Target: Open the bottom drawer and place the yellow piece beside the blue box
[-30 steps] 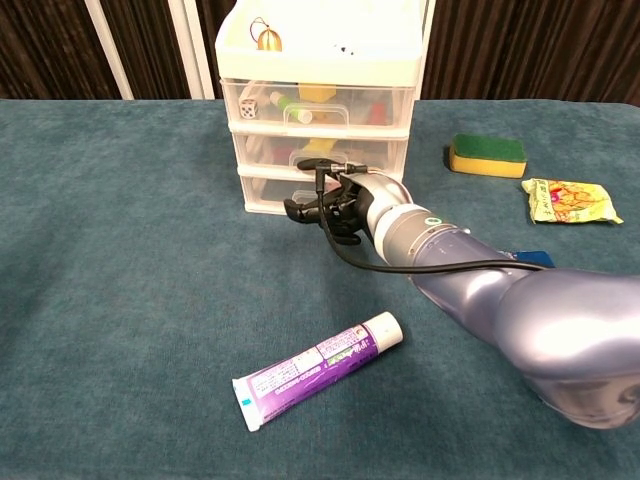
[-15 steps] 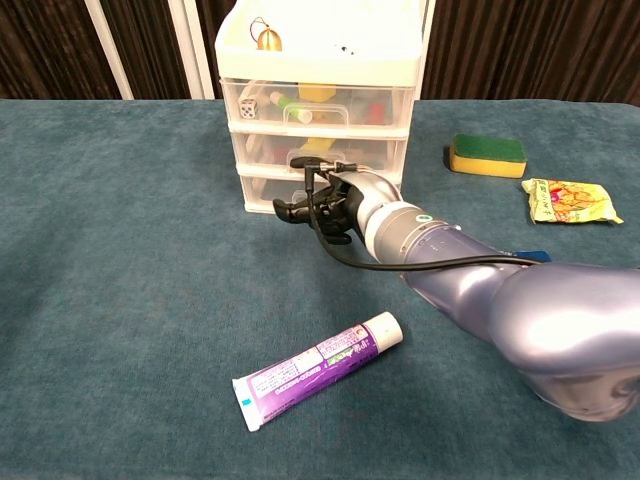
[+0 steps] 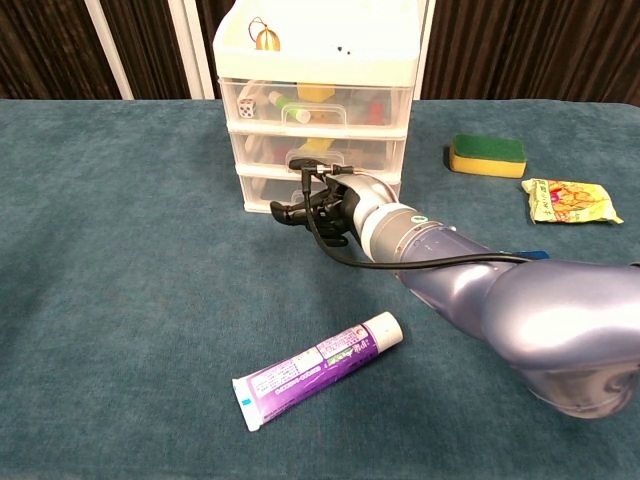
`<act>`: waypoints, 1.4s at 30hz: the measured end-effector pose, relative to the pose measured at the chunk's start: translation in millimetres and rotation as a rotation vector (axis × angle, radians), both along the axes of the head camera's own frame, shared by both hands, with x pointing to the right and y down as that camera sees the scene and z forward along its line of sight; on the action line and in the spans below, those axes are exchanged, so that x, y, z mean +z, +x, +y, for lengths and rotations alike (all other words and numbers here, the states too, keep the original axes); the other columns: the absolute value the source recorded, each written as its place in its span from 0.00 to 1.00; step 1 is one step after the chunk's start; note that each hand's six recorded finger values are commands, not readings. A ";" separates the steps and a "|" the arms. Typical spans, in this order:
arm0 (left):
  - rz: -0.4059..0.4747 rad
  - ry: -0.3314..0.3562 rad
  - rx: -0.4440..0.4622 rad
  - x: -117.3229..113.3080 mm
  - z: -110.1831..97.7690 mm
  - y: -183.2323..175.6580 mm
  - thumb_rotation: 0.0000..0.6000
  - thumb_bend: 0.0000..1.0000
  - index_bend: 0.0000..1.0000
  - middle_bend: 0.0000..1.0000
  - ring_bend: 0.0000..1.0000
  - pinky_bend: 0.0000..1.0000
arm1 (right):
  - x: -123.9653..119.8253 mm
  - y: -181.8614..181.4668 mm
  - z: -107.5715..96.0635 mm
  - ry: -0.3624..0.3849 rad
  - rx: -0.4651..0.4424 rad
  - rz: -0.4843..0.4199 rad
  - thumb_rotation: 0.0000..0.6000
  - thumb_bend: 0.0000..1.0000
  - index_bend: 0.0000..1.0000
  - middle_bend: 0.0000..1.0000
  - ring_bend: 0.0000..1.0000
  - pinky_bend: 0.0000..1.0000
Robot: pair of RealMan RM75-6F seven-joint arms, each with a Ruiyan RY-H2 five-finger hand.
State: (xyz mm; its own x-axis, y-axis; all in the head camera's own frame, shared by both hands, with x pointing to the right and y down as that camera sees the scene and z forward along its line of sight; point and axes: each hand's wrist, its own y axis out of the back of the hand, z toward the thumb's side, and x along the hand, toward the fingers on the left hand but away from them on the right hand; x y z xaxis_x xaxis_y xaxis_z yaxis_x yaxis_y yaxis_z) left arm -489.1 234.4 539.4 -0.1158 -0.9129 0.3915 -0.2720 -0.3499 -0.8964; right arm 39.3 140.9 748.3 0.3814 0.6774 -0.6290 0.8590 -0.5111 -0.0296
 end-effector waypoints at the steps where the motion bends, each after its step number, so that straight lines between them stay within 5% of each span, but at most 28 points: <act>1: 0.000 0.001 0.000 -0.1 0.0 0.0 1.00 0.48 0.06 0.00 0.00 0.00 | -0.3 -0.2 -0.2 0.000 0.000 -0.002 1.00 0.50 0.03 0.97 0.98 1.00; 42: -0.008 -0.003 -0.010 -0.3 0.5 -2.7 1.00 0.48 0.06 0.01 0.00 0.00 | -6.2 -6.9 13.1 -0.014 -0.055 -0.051 1.00 0.50 0.12 0.97 0.98 1.00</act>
State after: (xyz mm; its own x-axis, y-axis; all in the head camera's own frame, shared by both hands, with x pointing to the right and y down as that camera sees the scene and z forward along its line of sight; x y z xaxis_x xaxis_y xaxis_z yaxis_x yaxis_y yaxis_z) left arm -491.8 235.0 539.1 -0.1280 -0.9105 0.3933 -0.2687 -0.3499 -0.8974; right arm 32.4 153.9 742.1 0.4491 0.6460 -0.6172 0.8300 -0.5573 0.0206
